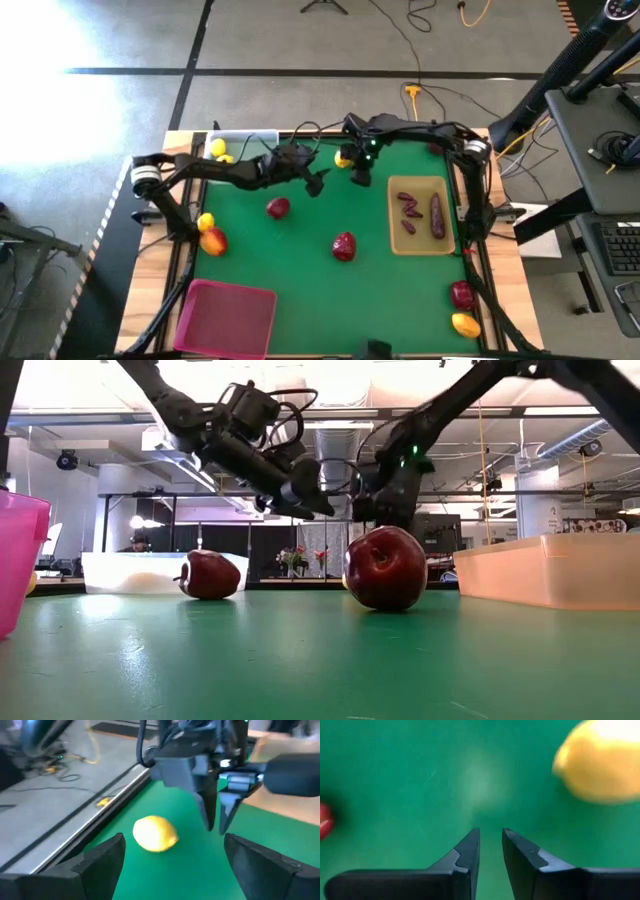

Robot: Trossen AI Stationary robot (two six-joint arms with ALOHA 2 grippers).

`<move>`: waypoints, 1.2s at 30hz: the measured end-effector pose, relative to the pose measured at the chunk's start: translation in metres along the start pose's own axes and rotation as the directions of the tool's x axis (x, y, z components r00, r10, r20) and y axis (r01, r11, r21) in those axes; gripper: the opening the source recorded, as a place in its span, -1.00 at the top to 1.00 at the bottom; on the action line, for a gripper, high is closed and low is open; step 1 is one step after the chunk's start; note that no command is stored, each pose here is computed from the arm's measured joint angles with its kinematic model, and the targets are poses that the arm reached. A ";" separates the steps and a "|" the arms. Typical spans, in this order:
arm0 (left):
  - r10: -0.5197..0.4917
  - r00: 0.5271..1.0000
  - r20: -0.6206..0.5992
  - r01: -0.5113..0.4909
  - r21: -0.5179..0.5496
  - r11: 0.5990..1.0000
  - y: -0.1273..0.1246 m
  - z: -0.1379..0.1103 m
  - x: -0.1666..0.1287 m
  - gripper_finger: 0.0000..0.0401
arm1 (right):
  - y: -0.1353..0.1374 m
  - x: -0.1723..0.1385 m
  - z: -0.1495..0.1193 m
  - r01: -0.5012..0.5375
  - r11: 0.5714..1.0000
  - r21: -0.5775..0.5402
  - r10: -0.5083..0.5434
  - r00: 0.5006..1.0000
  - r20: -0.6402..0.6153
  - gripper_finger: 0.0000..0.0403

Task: Sort produce into baskets
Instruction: Put the lemon into the transparent bin

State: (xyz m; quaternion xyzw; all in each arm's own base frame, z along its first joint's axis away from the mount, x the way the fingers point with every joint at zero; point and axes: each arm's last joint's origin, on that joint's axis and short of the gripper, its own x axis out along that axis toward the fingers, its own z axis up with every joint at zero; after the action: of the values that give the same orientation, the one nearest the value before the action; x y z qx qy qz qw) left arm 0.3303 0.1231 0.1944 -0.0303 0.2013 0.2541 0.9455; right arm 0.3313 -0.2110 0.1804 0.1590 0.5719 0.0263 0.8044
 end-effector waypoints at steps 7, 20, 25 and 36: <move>-0.059 0.993 -0.097 0.059 -0.006 0.998 0.000 0.003 0.033 -0.74 | 0.071 -0.051 -0.016 0.095 0.993 0.070 -0.088 0.992 -0.087 0.63; 0.028 0.971 -0.237 -0.004 0.101 0.995 0.008 -0.003 0.121 -0.80 | 0.195 -0.106 -0.088 0.066 0.996 0.057 -0.075 0.982 0.172 0.63; 0.020 0.965 -0.262 0.040 0.223 0.974 0.007 -0.005 0.132 -0.80 | 0.206 -0.099 -0.113 0.013 0.998 0.065 -0.028 0.969 0.244 0.63; -0.022 0.913 -0.407 0.166 0.320 0.933 0.004 -0.015 0.130 -0.74 | 0.196 -0.069 -0.141 0.014 0.988 0.155 -0.040 0.985 0.167 0.63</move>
State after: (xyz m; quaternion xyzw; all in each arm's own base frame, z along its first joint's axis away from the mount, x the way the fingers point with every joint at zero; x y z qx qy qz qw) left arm 0.4258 0.1846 0.1289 0.0765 0.4289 0.1565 0.8864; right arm 0.2038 -0.0090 0.2573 0.2143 0.5039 -0.0423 0.8357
